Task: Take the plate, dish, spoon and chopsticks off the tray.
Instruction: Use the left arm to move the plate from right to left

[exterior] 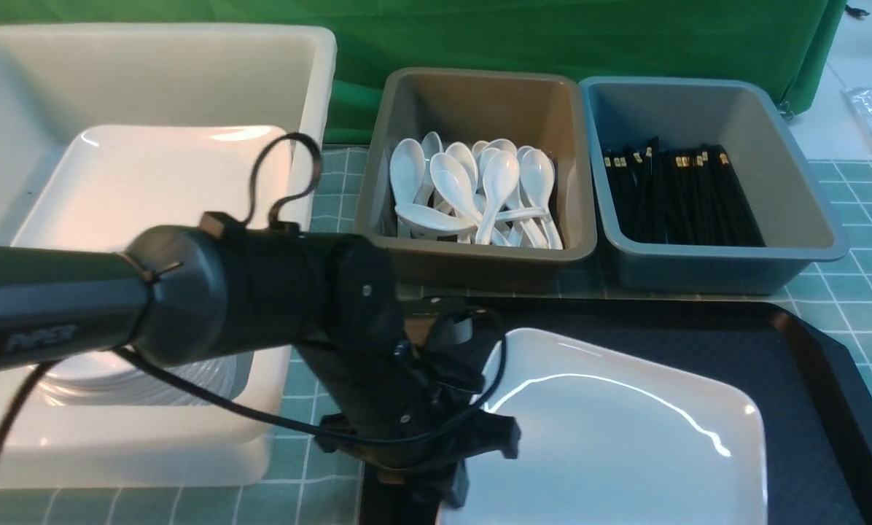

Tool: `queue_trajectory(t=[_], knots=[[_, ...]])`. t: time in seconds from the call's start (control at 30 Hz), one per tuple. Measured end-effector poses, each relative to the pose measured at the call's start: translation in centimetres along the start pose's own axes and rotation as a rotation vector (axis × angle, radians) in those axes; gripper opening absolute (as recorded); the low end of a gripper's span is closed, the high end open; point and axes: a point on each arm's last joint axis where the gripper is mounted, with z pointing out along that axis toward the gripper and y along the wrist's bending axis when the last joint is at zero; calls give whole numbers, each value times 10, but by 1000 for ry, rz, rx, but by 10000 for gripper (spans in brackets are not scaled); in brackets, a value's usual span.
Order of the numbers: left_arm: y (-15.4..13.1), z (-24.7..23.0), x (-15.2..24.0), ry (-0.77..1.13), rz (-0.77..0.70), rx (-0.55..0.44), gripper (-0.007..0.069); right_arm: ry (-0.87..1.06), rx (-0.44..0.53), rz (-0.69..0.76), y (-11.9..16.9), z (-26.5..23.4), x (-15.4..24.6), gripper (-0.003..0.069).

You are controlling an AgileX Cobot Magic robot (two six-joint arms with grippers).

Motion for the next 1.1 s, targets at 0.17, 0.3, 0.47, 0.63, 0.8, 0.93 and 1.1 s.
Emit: queue_trajectory(t=[0.17,0.3,0.47,0.63,0.8,0.93,1.1], knots=[[18,0,6,19,-62,-28,39,24,-45,44,4,4,-1,240],[20,1,8,17,-97,-36,39,81,-87,73,8,24,-7,297],[20,0,8,14,-108,-40,39,186,-120,123,5,69,-17,337],[21,0,8,13,-114,-41,39,314,-237,217,-8,116,-17,342],[21,0,8,13,-114,-41,46,343,-369,250,-11,141,-17,368],[21,0,8,16,-108,-47,94,371,-418,246,-9,166,-15,492],[22,0,9,17,-100,-55,223,423,-432,267,-8,194,-10,536]])
